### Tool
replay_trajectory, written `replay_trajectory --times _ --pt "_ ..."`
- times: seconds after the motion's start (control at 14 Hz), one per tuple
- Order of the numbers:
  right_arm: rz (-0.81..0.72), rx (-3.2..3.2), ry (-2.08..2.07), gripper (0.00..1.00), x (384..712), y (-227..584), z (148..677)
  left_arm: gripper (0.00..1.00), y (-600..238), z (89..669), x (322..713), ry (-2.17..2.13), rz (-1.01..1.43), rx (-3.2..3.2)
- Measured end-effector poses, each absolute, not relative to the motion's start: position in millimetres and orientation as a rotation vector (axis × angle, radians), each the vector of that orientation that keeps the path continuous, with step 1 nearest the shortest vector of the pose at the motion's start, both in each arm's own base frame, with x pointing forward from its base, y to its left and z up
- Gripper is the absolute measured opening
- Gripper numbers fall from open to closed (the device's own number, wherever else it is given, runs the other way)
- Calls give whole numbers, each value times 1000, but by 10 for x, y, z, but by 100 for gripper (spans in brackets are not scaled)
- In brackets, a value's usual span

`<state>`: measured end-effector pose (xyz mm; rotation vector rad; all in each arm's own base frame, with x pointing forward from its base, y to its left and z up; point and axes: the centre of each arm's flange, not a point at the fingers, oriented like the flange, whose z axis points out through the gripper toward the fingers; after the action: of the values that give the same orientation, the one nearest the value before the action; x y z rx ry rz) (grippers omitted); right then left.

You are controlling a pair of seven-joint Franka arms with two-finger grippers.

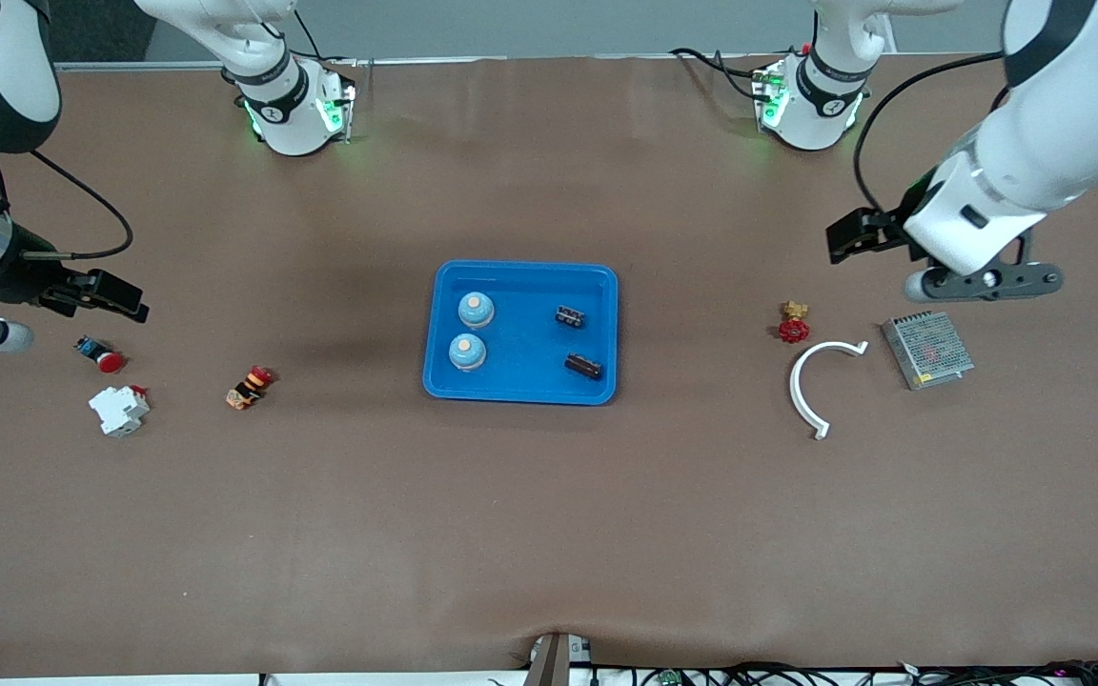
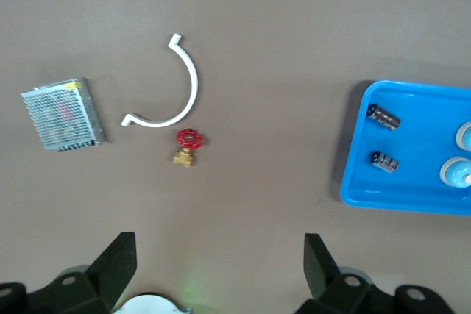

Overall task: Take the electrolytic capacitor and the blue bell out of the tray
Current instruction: 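Move the left gripper and the right gripper toward the blue tray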

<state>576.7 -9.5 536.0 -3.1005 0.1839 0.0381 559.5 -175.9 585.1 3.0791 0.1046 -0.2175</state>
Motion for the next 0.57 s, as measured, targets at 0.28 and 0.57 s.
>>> replay_trajectory --times 0.28,0.57 --pt "3 -3097 244 100 5787 -97 4971 100 -2302 5458 5691 217 -218 3075" --pt "-9 -3094 286 100 5768 -30 4330 100 -2729 4991 5719 350 -285 3083"
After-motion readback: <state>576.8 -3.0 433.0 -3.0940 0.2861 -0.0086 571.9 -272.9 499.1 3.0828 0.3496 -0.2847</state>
